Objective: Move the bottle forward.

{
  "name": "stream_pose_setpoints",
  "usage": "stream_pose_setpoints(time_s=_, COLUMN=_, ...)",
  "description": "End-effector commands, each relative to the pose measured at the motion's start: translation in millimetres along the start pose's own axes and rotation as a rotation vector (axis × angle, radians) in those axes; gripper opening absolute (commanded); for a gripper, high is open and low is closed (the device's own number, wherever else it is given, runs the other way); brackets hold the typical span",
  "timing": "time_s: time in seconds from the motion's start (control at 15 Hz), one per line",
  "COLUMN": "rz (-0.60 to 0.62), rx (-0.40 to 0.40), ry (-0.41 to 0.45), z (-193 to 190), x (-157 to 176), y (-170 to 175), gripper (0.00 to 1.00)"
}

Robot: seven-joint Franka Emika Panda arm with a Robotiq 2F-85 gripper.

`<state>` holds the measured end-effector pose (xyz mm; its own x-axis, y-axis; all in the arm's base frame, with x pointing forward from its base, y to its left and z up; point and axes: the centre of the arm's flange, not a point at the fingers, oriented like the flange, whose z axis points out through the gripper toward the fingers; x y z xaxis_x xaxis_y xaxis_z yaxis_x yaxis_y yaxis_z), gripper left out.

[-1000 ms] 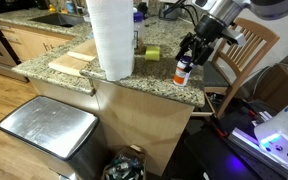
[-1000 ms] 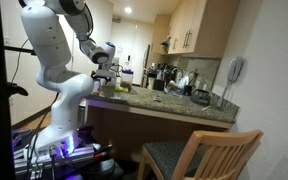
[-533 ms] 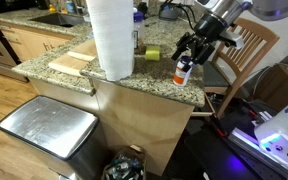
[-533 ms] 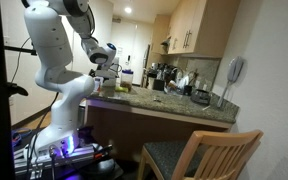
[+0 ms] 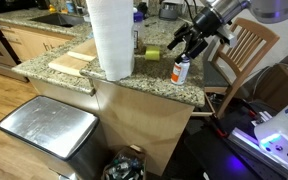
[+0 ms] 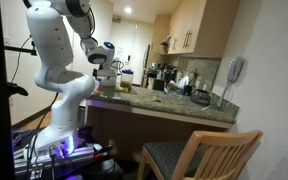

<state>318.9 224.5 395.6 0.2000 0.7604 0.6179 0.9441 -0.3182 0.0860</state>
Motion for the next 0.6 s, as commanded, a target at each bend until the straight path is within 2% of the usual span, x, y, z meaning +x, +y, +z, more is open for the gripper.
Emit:
stream_pose_setpoints(time_s=0.0, rz=-0.051, rx=0.067, ry=0.089, z=10.2, x=-8.7, y=-6.1, gripper=1.00)
stream_pose_setpoints(time_s=0.47, rz=-0.065, rx=0.042, ry=0.202, z=12.9, x=-10.1, y=-8.5, gripper=1.00)
stream_pose_setpoints(time_s=0.53, rz=-0.055, rx=0.059, ry=0.156, z=2.2, x=-4.5, y=-9.7, gripper=1.00)
